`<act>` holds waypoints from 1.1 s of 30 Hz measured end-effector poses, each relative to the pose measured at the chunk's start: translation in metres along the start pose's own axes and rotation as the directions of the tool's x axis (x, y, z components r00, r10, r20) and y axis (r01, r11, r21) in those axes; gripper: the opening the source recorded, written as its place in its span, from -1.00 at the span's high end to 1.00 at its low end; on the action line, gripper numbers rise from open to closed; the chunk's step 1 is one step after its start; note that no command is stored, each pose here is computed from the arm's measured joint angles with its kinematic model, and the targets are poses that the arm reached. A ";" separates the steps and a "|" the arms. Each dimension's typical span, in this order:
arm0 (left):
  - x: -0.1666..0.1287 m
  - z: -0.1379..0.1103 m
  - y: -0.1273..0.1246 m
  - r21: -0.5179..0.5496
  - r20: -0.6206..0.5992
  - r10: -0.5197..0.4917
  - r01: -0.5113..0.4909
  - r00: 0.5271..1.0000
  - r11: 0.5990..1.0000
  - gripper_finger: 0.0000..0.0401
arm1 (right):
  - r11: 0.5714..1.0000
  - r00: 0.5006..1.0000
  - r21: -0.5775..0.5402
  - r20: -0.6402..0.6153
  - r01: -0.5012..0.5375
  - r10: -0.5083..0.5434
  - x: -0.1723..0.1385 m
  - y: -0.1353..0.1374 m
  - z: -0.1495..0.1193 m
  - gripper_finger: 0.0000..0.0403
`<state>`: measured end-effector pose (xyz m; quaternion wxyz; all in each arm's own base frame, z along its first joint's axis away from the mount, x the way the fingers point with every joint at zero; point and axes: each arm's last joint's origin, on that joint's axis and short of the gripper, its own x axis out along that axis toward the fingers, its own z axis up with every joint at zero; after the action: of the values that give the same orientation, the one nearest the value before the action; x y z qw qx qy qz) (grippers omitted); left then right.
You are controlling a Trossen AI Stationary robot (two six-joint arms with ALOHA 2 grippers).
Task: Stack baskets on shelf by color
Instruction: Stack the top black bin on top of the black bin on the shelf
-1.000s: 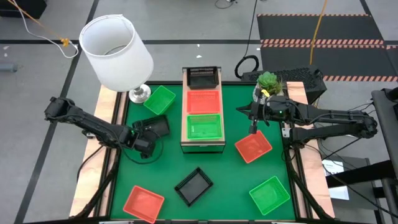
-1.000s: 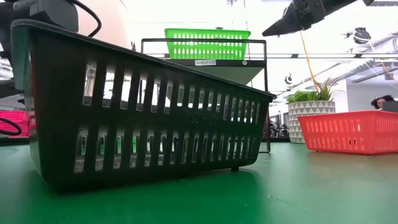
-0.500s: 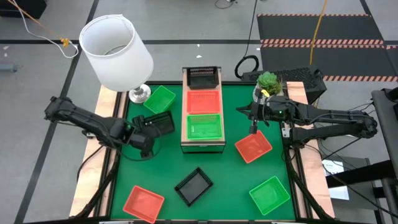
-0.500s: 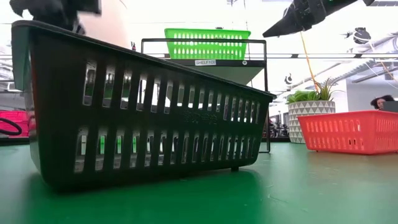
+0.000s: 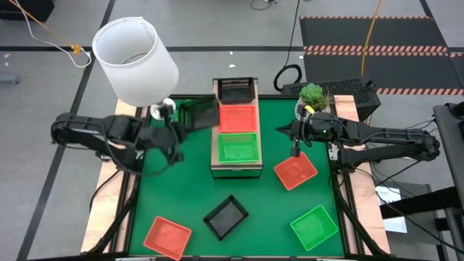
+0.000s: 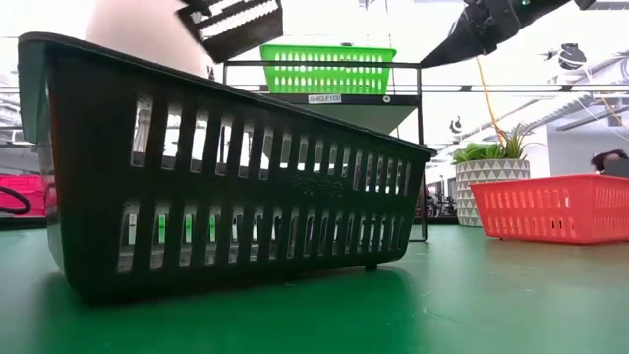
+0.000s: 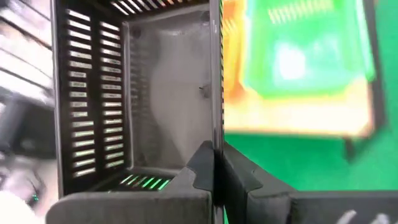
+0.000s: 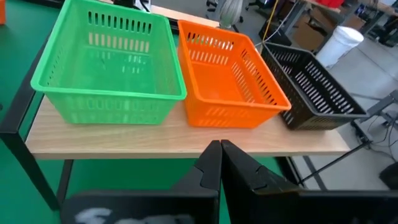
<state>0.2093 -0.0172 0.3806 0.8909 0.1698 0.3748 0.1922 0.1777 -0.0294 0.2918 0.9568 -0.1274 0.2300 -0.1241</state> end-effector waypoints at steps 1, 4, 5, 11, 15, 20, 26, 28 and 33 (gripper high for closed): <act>0.001 0.003 0.006 0.010 0.015 0.020 -0.020 1.000 1.000 0.96 | 1.000 1.000 -0.011 0.001 0.000 0.000 0.000 0.000 0.000 1.00; 0.005 0.011 0.024 0.017 0.047 0.056 -0.057 0.997 0.998 0.96 | 0.999 1.000 -0.052 0.012 0.005 -0.004 0.000 0.000 0.001 1.00; 0.007 0.015 0.031 0.013 0.058 0.075 -0.076 0.996 0.997 0.96 | 0.998 1.000 -0.060 0.024 0.008 -0.007 0.000 -0.001 0.002 1.00; 0.028 0.037 0.060 0.052 0.046 0.112 -0.115 0.993 0.992 0.97 | 0.995 0.998 -0.102 0.060 0.024 -0.018 0.000 -0.002 0.006 1.00; 0.052 0.050 0.077 0.077 0.013 0.105 -0.105 0.994 0.991 0.94 | 0.988 0.996 -0.149 0.083 0.038 -0.026 -0.001 -0.002 0.008 1.00; 0.088 0.061 0.093 0.096 0.014 0.045 -0.046 0.999 0.994 0.96 | 0.983 0.994 -0.175 0.108 0.052 -0.034 -0.001 -0.003 0.011 1.00; 0.127 0.070 0.110 0.131 0.027 0.025 -0.029 0.999 0.991 0.93 | 0.977 0.993 -0.205 0.109 0.056 -0.034 -0.001 -0.003 0.011 1.00; 0.140 0.071 0.114 0.125 0.012 0.018 -0.019 1.000 0.992 0.92 | 0.977 0.994 -0.206 0.107 0.055 -0.034 -0.001 -0.003 0.010 1.00; 0.170 0.064 0.115 0.122 -0.058 -0.003 0.010 0.998 0.992 0.97 | 0.977 0.996 -0.210 0.084 0.047 -0.030 -0.001 -0.003 0.008 1.00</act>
<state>0.3410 0.1523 0.3718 0.8682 0.2174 0.4121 0.1709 0.1798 -0.0300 0.3002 0.9437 -0.2378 0.2008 -0.1123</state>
